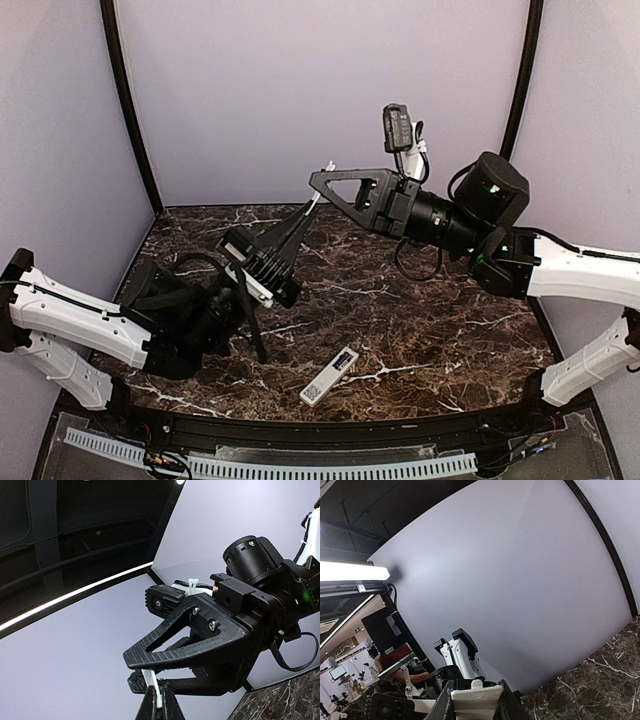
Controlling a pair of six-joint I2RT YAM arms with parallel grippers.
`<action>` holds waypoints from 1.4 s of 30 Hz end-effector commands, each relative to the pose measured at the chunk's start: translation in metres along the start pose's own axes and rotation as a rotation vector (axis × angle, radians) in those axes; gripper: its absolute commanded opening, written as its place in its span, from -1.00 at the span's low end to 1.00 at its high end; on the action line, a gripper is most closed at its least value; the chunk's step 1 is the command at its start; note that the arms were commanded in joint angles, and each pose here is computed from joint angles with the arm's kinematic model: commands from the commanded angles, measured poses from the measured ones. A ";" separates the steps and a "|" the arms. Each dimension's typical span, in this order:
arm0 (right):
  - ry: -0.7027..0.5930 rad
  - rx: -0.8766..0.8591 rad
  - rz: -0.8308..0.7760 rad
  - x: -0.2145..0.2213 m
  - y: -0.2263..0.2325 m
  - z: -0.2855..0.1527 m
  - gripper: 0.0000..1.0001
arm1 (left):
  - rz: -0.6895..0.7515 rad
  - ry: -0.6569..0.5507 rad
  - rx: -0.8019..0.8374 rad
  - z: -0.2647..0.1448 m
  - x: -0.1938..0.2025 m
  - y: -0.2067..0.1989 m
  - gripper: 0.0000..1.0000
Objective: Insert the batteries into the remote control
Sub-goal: Pass from the left arm to the right, then adjust the remote control without the battery cover at the center of the board.
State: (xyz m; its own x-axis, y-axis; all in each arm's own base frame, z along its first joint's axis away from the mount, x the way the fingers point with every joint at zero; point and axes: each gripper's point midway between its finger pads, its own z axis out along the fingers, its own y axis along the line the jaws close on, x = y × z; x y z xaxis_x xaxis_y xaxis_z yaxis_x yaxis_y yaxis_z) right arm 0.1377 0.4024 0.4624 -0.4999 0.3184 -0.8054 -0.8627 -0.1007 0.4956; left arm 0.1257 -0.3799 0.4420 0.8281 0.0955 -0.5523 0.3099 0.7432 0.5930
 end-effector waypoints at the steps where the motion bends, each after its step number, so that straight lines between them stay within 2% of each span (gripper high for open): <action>1: -0.001 -0.007 -0.040 -0.002 -0.001 0.002 -0.85 | -0.116 -0.124 -0.252 -0.013 -0.030 0.068 -1.00; 5: 0.002 -0.001 -0.049 -0.003 -0.001 0.001 -0.86 | -0.121 -0.118 -0.251 -0.013 -0.029 0.068 -1.00; 7: 0.003 0.007 -0.057 -0.004 -0.001 0.000 -0.87 | -0.126 -0.108 -0.245 -0.012 -0.027 0.066 -0.91; 9: 0.001 0.022 -0.064 -0.006 -0.002 -0.002 -0.95 | -0.133 -0.098 -0.237 -0.012 -0.024 0.064 -0.57; 11: 0.000 0.041 -0.066 -0.008 -0.005 -0.005 -0.98 | -0.147 -0.091 -0.236 -0.013 -0.023 0.064 -0.37; 17: 0.001 0.108 -0.089 -0.019 -0.013 -0.019 -0.99 | -0.212 -0.031 -0.179 -0.018 -0.009 0.054 0.09; 20: 0.037 0.189 -0.104 -0.024 -0.026 -0.032 -0.98 | -0.326 0.050 -0.125 -0.022 0.005 0.046 0.26; 21: 0.053 0.225 -0.111 -0.026 -0.031 -0.037 -0.98 | -0.334 0.111 -0.068 -0.024 0.015 0.035 0.36; 22: 0.076 0.270 -0.117 -0.027 -0.039 -0.044 -0.99 | -0.414 0.170 -0.040 -0.024 0.025 0.027 0.42; 23: 0.097 0.313 -0.125 -0.028 -0.047 -0.052 -0.98 | -0.395 0.293 0.071 -0.027 0.046 0.005 0.50; 24: 0.122 0.360 -0.134 -0.028 -0.055 -0.060 -0.98 | -0.524 0.353 0.132 -0.030 0.054 -0.009 0.53; 25: 0.148 0.412 -0.139 -0.027 -0.064 -0.069 -0.99 | -0.519 0.506 0.229 -0.041 0.083 -0.028 0.56; 26: 0.173 0.455 -0.146 -0.025 -0.072 -0.078 -0.98 | -0.625 0.639 0.312 -0.060 0.102 -0.051 0.59; 27: 0.193 0.497 -0.157 -0.024 -0.079 -0.087 -0.98 | -0.671 0.696 0.330 -0.063 0.115 -0.053 0.62; 28: 0.205 0.543 -0.167 -0.025 -0.087 -0.097 -0.98 | -0.738 0.819 0.350 -0.081 0.133 -0.064 0.65; 29: 0.223 0.581 -0.175 -0.023 -0.092 -0.106 -0.97 | -0.803 0.888 0.352 -0.089 0.147 -0.069 0.67; 30: 0.238 0.616 -0.182 -0.022 -0.097 -0.114 -0.97 | -0.800 0.979 0.371 -0.106 0.163 -0.074 0.73; 33: 0.275 0.694 -0.193 -0.016 -0.111 -0.132 -0.96 | -0.824 1.131 0.489 -0.137 0.180 -0.104 0.82; 37: 0.292 0.742 -0.185 -0.007 -0.124 -0.146 -0.96 | -0.739 1.325 0.697 -0.181 0.201 -0.149 0.87; 38: 0.295 0.746 -0.183 -0.006 -0.125 -0.147 -0.96 | -0.710 1.409 0.757 -0.197 0.209 -0.161 0.87; 42: 0.312 0.763 -0.170 0.003 -0.133 -0.152 -0.96 | -0.684 1.524 0.900 -0.220 0.219 -0.192 0.88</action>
State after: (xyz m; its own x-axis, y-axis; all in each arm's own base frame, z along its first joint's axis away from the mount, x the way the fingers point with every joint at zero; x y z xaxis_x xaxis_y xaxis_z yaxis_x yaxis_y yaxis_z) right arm 0.2361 0.2805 0.3595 -0.4557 0.0127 -0.8901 -0.7128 0.5937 0.3734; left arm 0.1734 -0.3679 0.1087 -0.3920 0.6605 -0.6404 0.8722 0.4881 -0.0305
